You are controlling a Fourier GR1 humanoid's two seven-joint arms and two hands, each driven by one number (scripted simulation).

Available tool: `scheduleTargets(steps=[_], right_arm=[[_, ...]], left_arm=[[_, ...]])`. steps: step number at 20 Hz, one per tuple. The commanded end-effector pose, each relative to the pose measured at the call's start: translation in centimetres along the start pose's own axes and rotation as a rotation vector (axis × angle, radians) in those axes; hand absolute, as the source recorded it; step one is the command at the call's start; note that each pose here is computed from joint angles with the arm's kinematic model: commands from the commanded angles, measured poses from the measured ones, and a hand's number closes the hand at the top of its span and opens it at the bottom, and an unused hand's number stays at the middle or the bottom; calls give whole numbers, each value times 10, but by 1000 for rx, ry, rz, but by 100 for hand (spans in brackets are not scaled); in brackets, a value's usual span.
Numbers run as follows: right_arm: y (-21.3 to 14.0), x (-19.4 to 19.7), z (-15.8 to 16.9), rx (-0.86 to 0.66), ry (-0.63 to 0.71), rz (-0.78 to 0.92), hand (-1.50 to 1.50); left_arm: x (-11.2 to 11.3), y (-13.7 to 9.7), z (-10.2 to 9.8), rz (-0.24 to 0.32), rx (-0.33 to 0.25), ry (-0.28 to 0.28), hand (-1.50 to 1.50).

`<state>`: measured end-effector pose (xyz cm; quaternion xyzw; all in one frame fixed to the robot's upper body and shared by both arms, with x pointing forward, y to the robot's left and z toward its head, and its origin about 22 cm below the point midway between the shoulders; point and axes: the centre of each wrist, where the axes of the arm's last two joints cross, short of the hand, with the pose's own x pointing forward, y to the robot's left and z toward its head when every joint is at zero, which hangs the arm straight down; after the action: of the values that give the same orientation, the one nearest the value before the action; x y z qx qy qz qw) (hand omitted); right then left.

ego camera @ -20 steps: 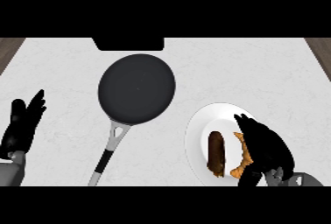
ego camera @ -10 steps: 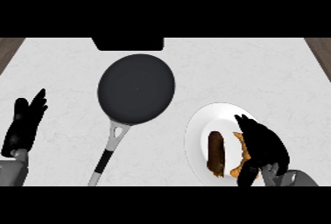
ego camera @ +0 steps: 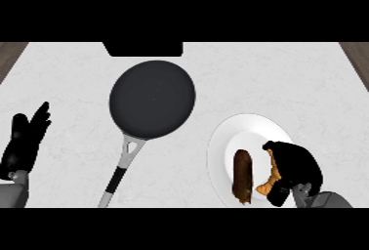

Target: Pick the croissant from the plate and place it in the pan

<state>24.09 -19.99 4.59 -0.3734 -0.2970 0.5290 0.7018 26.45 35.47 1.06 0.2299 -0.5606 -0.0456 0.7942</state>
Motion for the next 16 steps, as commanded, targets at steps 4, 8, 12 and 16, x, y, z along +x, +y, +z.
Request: scheduleTargets(steps=[4, 8, 12, 16], right_arm=[[-13, -6, 3, -75, 23, 120, 150], [0, 0, -12, -100, 11, 99, 150], [-22, -17, -15, -159, -134, 88, 150], [-57, -27, -28, -193, -381, 87, 150]], left_arm=[[-7, 10, -11, 9, 10, 8, 0], [2, -10, -5, -8, -5, -10, 0], [2, -15, -2, 6, 5, 5, 0], [-1, 5, -4, -2, -15, -3, 0]])
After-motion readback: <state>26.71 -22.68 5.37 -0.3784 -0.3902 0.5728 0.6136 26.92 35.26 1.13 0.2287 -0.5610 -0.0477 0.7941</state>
